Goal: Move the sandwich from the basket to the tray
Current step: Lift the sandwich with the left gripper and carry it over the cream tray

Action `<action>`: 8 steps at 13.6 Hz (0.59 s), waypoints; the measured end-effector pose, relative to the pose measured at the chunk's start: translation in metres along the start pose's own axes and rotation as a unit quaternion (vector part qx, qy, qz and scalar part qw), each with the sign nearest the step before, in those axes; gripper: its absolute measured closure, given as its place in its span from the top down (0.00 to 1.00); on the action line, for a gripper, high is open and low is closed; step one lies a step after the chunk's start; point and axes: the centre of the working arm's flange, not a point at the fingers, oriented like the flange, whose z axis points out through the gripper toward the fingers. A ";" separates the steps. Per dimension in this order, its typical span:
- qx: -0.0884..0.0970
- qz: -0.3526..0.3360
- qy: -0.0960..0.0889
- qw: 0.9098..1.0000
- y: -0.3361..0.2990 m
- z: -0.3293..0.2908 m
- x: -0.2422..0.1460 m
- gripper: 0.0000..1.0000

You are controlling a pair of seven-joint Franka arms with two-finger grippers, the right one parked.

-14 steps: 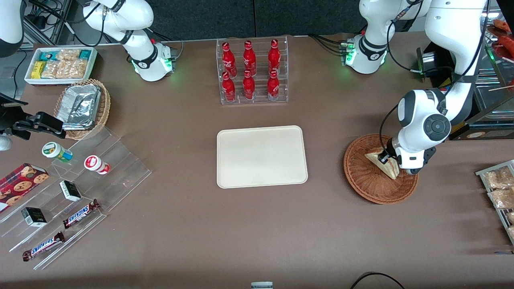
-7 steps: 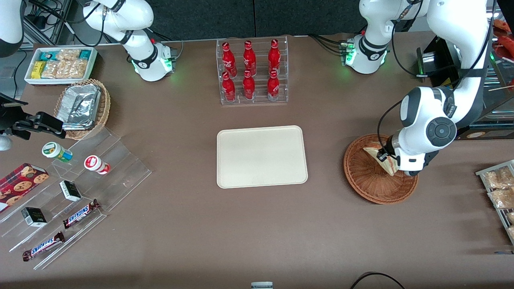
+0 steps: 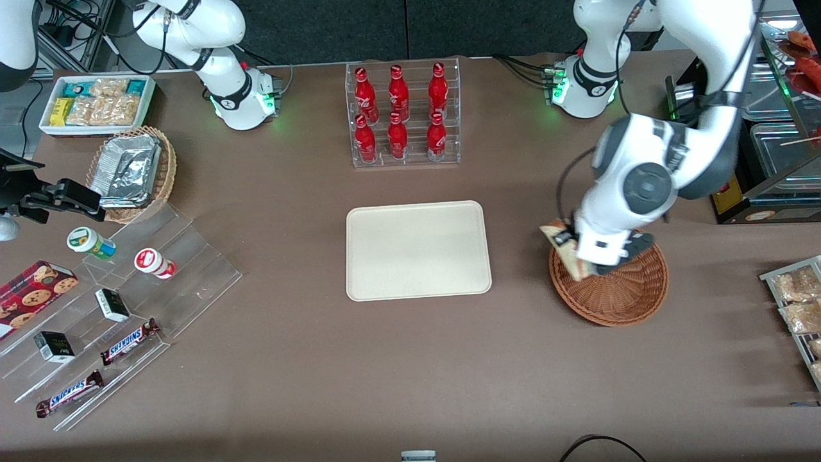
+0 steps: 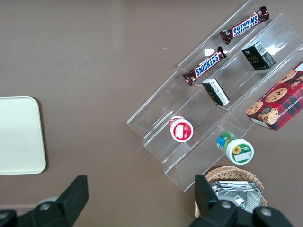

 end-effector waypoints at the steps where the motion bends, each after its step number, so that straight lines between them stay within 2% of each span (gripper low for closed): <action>1: -0.005 0.020 0.001 1.000 0.019 -0.003 -0.016 0.15; 5: -0.025 0.080 -0.006 0.996 0.076 -0.006 -0.054 0.15; 8: -0.019 0.128 -0.006 0.992 0.122 0.011 -0.081 0.15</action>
